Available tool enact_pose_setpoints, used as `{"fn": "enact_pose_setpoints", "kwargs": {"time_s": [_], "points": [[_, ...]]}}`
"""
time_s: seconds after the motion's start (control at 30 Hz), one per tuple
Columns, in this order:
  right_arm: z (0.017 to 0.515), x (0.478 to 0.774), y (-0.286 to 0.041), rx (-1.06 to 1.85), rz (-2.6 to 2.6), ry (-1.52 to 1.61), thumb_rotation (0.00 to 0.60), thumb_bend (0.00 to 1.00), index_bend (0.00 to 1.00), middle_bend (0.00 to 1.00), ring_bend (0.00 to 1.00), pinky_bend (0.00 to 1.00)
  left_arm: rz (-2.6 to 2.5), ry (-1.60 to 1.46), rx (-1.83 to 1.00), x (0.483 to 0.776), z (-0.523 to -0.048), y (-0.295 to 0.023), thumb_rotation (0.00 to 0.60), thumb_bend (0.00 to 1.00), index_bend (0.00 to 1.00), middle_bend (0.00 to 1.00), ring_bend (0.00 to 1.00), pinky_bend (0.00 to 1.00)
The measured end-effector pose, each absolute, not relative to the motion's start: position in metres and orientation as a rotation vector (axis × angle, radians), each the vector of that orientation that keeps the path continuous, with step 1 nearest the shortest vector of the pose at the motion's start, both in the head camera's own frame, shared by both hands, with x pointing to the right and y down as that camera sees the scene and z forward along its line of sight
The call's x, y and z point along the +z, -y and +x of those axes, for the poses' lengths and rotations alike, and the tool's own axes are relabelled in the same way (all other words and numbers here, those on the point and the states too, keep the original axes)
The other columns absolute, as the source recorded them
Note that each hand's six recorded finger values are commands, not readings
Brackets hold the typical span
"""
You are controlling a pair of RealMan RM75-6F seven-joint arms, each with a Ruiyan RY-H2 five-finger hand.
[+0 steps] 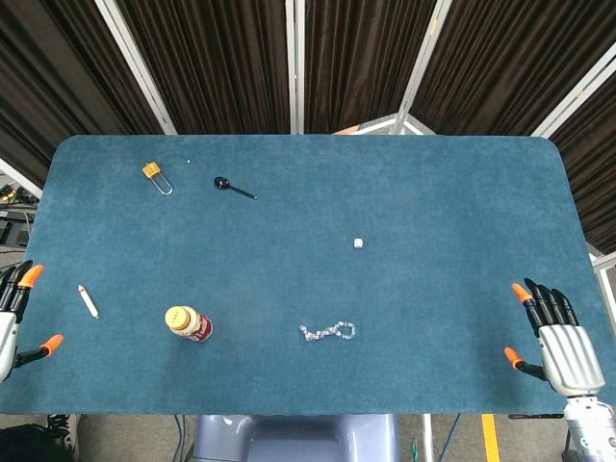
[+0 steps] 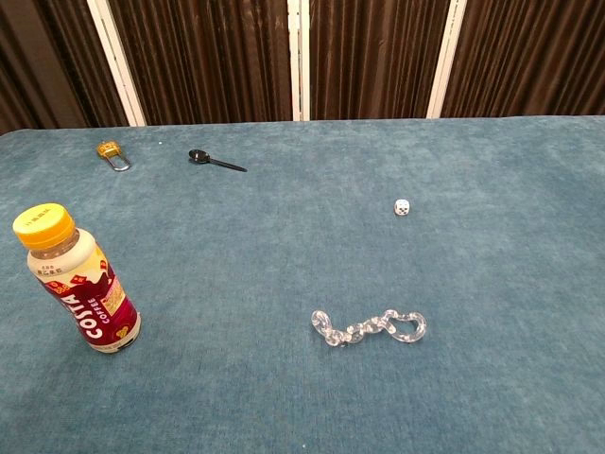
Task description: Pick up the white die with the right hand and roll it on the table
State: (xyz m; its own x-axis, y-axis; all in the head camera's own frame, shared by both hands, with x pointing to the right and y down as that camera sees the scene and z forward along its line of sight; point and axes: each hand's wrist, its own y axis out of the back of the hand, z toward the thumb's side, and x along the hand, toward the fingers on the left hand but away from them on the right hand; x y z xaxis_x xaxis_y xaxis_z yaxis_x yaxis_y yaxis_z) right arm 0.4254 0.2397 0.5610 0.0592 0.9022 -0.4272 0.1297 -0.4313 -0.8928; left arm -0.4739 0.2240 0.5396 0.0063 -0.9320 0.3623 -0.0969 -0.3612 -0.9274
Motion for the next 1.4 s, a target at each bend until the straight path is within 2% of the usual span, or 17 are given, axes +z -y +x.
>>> {"fn": "enact_pose_setpoints", "kwargs": {"time_s": [0.5, 0.63, 0.93, 1.07, 1.23, 1.4], "points": [[0.424, 0.564, -0.237, 1.443, -1.675, 1.051, 0.6, 0.14, 0.02, 0.0, 0.0, 0.0, -1.551, -1.106, -1.437, 0.538, -0.476, -0.223, 0.6, 0.12, 0.0, 0.0, 0.0, 0.0], [0.417, 0.567, -0.229, 1.425, -1.697, 1.062, 0.6, 0.14, 0.06, 0.0, 0.0, 0.0, -1.55, -1.126, -1.443, 0.538, -0.48, -0.22, 0.6, 0.12, 0.0, 0.0, 0.0, 0.0], [0.377, 0.588, -0.185, 1.373, -1.775, 1.027, 0.6, 0.15, 0.17, 0.0, 0.0, 0.0, -1.551, -1.151, -1.439, 0.537, -0.484, -0.213, 0.6, 0.12, 0.0, 0.0, 0.0, 0.0], [0.354, 0.603, -0.159, 1.378, -1.786, 1.005, 0.6, 0.19, 0.24, 0.03, 0.0, 0.0, -1.553, -1.156, -1.437, 0.538, -0.484, -0.209, 0.6, 0.12, 0.0, 0.0, 0.0, 0.0], [0.318, 0.633, -0.127, 1.402, -1.823, 1.003, 0.6, 0.26, 0.31, 0.09, 0.0, 0.0, -1.553, -1.149, -1.456, 0.542, -0.487, -0.208, 0.6, 0.12, 0.0, 0.0, 0.0, 0.0], [0.276, 0.669, -0.1, 1.426, -1.849, 1.004, 0.6, 0.28, 0.33, 0.1, 0.0, 0.0, -1.554, -1.151, -1.468, 0.548, -0.49, -0.205, 0.6, 0.12, 0.0, 0.0, 0.0, 0.0]]}}
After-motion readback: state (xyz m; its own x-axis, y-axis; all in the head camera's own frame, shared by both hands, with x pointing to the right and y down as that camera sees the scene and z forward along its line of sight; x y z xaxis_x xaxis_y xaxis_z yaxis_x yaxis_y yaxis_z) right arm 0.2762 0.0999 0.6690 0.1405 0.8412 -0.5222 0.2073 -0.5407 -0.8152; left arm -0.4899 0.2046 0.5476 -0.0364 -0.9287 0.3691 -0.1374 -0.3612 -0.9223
